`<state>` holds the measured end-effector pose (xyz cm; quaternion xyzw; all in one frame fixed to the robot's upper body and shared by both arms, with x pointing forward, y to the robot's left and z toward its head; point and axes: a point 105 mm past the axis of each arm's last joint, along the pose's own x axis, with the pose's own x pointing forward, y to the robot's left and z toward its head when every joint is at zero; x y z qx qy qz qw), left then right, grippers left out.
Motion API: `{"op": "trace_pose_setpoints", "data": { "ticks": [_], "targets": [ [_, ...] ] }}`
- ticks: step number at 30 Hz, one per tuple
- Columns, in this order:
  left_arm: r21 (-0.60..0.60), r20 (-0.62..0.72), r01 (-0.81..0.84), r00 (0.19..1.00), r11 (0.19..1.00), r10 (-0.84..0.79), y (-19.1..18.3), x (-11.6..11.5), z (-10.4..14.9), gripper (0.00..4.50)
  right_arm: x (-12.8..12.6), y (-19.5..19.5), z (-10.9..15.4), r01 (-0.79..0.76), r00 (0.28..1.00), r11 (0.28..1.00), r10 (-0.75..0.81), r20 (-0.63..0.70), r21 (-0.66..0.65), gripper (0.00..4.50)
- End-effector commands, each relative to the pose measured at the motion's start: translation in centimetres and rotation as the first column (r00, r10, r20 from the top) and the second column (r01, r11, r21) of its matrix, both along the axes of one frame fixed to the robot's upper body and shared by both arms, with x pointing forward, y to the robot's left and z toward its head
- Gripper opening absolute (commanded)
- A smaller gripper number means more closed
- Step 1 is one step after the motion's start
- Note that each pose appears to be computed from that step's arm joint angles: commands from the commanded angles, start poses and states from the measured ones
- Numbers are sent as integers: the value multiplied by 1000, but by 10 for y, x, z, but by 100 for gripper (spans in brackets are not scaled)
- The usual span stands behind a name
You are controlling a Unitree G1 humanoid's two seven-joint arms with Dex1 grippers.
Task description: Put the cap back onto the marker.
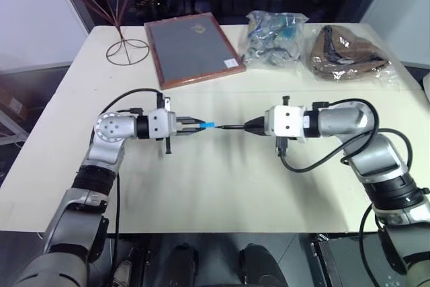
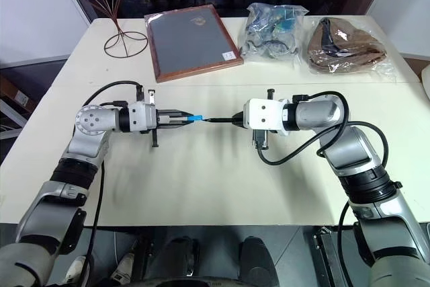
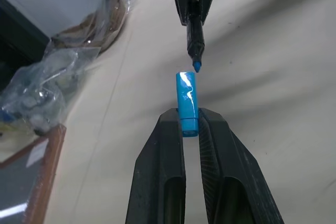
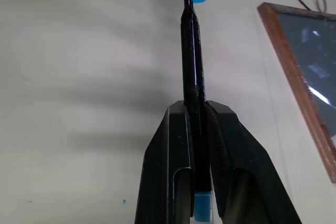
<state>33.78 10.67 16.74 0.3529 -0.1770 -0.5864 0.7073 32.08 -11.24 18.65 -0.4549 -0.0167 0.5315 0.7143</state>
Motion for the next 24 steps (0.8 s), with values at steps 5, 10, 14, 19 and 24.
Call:
{"op": "trace_pose_setpoints", "data": {
  "ticks": [5,10,14,19,24],
  "targets": [
    [9,58,13,998,1000,-14,-1,-2,6,0,-8,1,5,-35,999,999,35,-32,-5,6],
    [5,60,13,998,1000,-13,-2,-2,6,0,-6,0,6,-26,999,1000,27,-41,8,6],
    [1,58,11,998,1000,-11,-2,-2,5,0,-3,1,11,-6,998,998,10,-70,60,6],
    [-4,57,11,998,1000,-11,-4,-3,4,0,-7,3,15,13,986,991,9,-166,132,6],
    [-4,55,14,998,1000,-14,-5,-4,2,0,-7,2,17,18,984,991,5,-179,129,6]
  ]
}}
